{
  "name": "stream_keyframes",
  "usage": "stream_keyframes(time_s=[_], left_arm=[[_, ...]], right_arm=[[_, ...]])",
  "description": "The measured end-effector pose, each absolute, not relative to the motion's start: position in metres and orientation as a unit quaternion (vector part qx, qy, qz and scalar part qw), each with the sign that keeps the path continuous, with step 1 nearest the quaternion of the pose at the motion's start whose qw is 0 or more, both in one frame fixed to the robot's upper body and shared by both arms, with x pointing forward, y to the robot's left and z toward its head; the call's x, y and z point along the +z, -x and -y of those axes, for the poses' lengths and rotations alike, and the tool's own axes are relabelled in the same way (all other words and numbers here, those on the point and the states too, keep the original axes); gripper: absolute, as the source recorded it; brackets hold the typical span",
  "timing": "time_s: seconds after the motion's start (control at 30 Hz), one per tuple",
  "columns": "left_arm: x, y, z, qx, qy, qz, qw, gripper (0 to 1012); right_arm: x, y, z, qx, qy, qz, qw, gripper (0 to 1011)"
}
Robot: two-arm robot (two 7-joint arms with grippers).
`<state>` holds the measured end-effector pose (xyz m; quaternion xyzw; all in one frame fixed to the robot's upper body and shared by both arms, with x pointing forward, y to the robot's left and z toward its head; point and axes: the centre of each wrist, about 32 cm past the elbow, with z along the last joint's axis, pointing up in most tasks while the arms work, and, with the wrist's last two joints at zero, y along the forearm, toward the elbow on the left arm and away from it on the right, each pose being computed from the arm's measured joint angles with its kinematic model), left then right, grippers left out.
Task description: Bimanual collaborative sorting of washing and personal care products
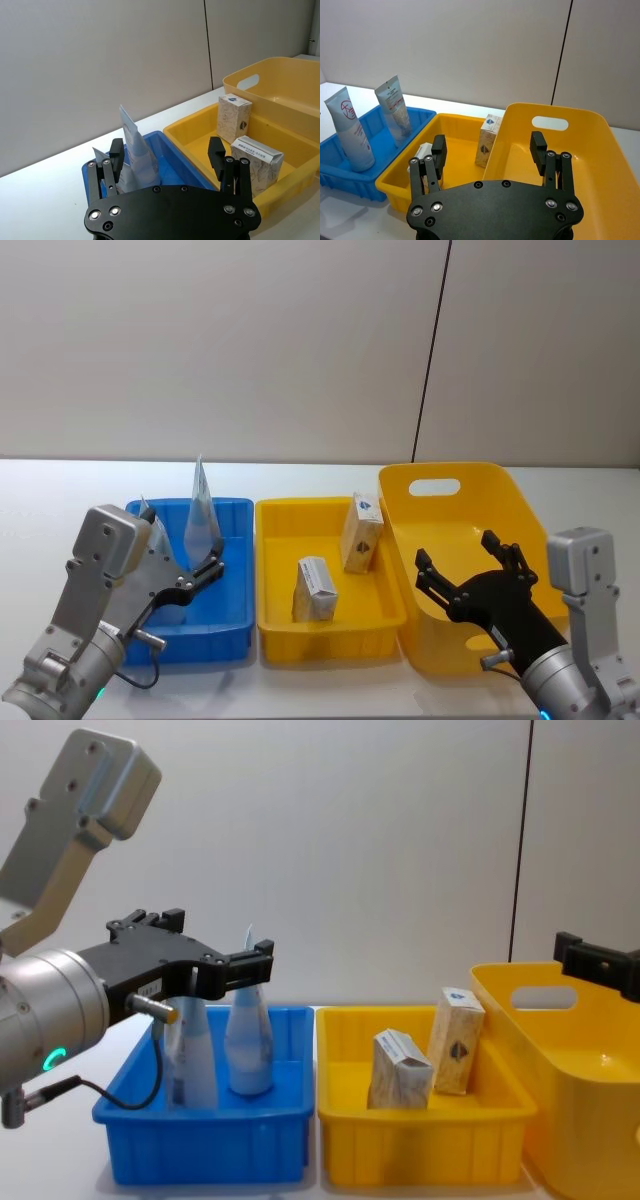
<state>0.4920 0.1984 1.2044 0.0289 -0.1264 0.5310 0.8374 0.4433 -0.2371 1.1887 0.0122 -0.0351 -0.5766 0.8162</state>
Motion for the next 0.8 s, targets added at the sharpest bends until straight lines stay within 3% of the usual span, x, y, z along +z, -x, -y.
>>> stream_keyframes(time_s=[0.8], left_arm=[[1.2044,-0.4920,-0.1984,0.531,-0.029,0.126,0.837,1001]], right_arm=[[1.1887,-0.4433,0.2371,-0.577,-0.012,0.035,0.816,1000]])
